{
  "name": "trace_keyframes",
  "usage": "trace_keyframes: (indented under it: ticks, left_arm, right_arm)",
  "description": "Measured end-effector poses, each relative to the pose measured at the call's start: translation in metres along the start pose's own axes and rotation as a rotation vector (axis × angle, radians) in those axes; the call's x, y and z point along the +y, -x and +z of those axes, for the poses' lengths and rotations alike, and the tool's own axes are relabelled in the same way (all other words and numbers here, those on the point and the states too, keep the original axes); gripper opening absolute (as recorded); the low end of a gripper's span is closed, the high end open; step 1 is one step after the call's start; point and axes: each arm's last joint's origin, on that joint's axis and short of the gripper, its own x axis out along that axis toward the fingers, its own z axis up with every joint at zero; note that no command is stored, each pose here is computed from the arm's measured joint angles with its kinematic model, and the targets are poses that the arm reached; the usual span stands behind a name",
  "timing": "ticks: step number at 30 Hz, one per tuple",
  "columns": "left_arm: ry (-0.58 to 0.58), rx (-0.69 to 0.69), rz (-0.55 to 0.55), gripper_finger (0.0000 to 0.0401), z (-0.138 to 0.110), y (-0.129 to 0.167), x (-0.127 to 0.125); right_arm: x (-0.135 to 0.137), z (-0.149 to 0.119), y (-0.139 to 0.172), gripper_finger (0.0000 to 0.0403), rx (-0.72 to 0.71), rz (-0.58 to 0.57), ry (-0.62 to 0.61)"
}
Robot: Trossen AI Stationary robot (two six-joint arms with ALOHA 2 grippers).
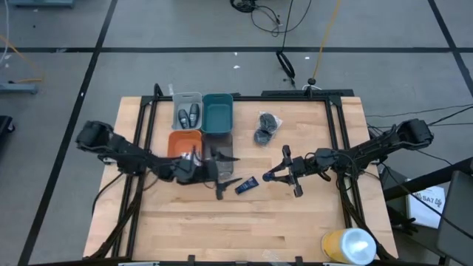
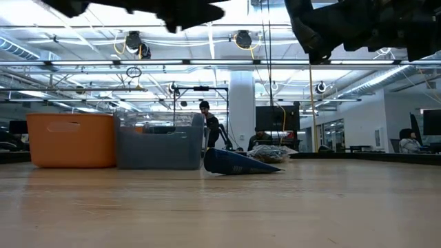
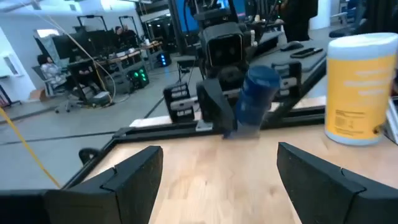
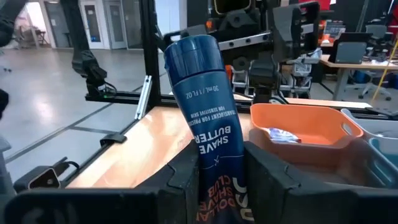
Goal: Pick & Place Travel size toiletries
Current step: Put the bottom blue shave cream into the blue bin
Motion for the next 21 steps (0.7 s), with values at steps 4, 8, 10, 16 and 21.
trace_keyframes:
  ticks: [4,8,10,16,21]
  left_arm:
    - [-0.002,-0.024,-0.007,0.0310,0.007,-0.026,-0.006]
    - [-0.010,-0.033,-0.090,0.0310,0.004,-0.048,-0.015]
    - [-0.012,-0.035,-0.114,0.0310,0.002,-0.057,-0.019]
    - [-0.015,-0.033,-0.147,0.0310,-0.004,-0.077,-0.027]
    - [-0.002,-0.055,-0.146,0.0310,-0.002,-0.085,-0.025]
  right_arm:
    - [0.001,0.000,0.000,0.0095,-0.002,0.001,0.004]
    - [0.001,0.000,0.000,0.0095,-0.002,0.000,0.004]
    - [0.001,0.000,0.000,0.0095,-0.002,-0.001,0.002]
    - [0.001,0.000,0.000,0.0095,-0.002,0.004,0.001]
    - [0.001,0.000,0.000,0.0095,-0.002,0.003,0.001]
